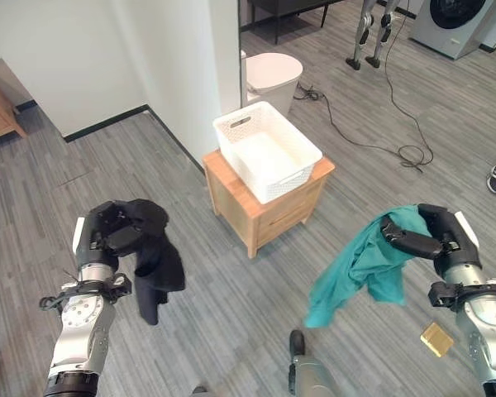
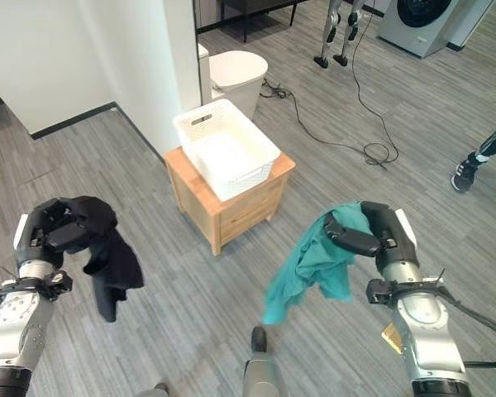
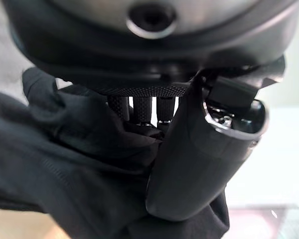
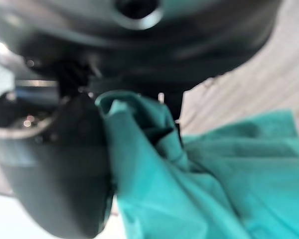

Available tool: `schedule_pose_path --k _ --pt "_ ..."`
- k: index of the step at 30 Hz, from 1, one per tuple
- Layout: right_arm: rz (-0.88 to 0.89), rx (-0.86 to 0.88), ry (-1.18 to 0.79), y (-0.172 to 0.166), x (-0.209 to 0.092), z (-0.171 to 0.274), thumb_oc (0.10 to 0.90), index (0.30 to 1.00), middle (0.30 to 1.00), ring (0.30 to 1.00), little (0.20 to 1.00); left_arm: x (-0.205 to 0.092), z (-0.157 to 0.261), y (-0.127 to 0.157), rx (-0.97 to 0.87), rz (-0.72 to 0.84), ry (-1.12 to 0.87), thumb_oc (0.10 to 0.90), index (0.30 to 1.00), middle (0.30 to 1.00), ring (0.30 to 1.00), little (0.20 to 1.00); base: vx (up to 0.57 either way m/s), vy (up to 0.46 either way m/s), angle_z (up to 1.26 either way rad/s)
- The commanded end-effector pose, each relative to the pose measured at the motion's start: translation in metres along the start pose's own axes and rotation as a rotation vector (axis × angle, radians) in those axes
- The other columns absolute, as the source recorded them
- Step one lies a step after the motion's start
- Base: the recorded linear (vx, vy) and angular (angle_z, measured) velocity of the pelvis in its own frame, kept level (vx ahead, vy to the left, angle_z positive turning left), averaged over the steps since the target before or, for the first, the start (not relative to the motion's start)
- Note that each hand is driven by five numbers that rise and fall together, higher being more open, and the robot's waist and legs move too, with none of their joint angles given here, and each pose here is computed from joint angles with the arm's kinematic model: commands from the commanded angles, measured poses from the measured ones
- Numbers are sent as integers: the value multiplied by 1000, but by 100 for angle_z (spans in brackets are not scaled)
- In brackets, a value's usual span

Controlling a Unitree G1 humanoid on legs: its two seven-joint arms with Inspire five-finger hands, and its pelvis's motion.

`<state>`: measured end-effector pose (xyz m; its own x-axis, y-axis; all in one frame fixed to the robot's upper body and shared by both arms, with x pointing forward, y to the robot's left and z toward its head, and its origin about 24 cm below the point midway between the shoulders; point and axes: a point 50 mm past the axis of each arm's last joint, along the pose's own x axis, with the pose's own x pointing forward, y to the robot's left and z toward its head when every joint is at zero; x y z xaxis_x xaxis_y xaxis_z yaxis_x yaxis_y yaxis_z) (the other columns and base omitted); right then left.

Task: Pick up bed clothes into laundry basket.

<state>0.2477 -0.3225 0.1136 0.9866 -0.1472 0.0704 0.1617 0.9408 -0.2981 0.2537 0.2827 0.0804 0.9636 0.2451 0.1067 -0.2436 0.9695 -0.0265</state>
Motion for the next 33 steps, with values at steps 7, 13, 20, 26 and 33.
schedule_pose_path --k 7,13,20,26,33 --pt "-120 -87 -385 -50 18 100 400 300 300 300 300 6 86 4 -63 -33 -435 400 300 300 300 300 219 -230 26" --pt "-191 -239 -457 -71 24 140 400 300 300 300 300 12 90 1 -67 -41 -443 400 300 300 300 300 182 -2 14" --pt "-303 -449 -473 -103 28 188 400 300 300 300 300 15 105 -8 -29 -77 -496 400 300 300 300 300 180 132 7" --pt "-396 -751 -344 -141 22 228 400 300 300 300 300 22 106 -27 -8 -202 -480 400 300 300 300 300 141 -19 52" --pt "-416 -884 -319 -145 24 250 400 300 300 300 300 19 87 -28 -45 -203 -412 400 300 300 300 300 83 -65 76"
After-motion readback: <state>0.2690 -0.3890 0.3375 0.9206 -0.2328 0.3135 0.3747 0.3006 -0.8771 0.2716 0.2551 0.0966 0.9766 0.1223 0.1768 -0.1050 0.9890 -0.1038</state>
